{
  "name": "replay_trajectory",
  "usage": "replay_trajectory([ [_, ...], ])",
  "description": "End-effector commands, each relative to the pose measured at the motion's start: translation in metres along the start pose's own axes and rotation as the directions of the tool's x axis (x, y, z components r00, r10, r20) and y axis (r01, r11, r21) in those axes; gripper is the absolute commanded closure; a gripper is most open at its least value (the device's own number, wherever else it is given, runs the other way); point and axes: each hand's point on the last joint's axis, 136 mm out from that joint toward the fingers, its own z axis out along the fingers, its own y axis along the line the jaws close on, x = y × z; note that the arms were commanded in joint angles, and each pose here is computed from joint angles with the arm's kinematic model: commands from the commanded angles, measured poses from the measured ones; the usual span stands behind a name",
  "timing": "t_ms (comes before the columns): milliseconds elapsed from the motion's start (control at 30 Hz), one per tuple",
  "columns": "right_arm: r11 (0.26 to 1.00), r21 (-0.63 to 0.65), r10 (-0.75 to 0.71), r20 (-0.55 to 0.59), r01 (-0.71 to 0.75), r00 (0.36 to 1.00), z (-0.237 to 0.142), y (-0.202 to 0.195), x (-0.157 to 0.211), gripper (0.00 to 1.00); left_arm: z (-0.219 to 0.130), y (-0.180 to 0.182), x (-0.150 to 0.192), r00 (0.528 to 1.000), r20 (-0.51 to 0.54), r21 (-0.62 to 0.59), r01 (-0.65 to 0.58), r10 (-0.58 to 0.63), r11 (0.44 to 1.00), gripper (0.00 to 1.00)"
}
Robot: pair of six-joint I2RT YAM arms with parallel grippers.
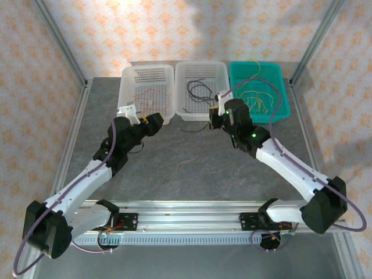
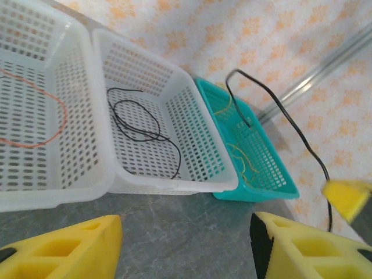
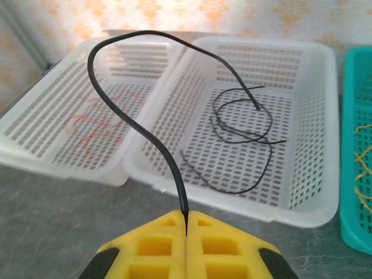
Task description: Untangle the cables
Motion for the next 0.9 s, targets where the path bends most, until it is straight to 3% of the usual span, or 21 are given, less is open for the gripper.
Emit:
replay_trajectory([
  [0,0.996,0.055,0.067,0.032,-0.069,0.997,0.024,-0.016,-0.018,1.00,0.014,-0.016,-0.016,0.997,0.048,0.028,-0.062,0.060,0.998,0.39],
  [267,0.978,0.163,0.138,-0.025,-0.132,0.990,0.109,-0.070,-0.026,1.00,0.052,-0.030,-0.021,0.996,0.037,0.059,-0.084,0.082,0.995,0.40],
  [500,0.976,0.190,0.133,-0.137,-0.105,0.982,0.178,-0.083,-0.011,1.00,0.082,-0.042,-0.014,0.994,-0.009,0.072,-0.106,0.107,0.992,0.40],
  [700,0.982,0.163,0.123,-0.147,-0.099,0.981,0.190,-0.086,-0.024,0.70,0.097,-0.055,0.001,0.990,-0.054,0.087,-0.129,0.134,0.988,0.39],
  [867,0.966,0.187,0.190,-0.051,-0.177,0.981,0.166,-0.116,-0.045,0.65,0.109,-0.066,0.017,0.984,-0.082,0.111,-0.149,0.159,0.983,0.38],
])
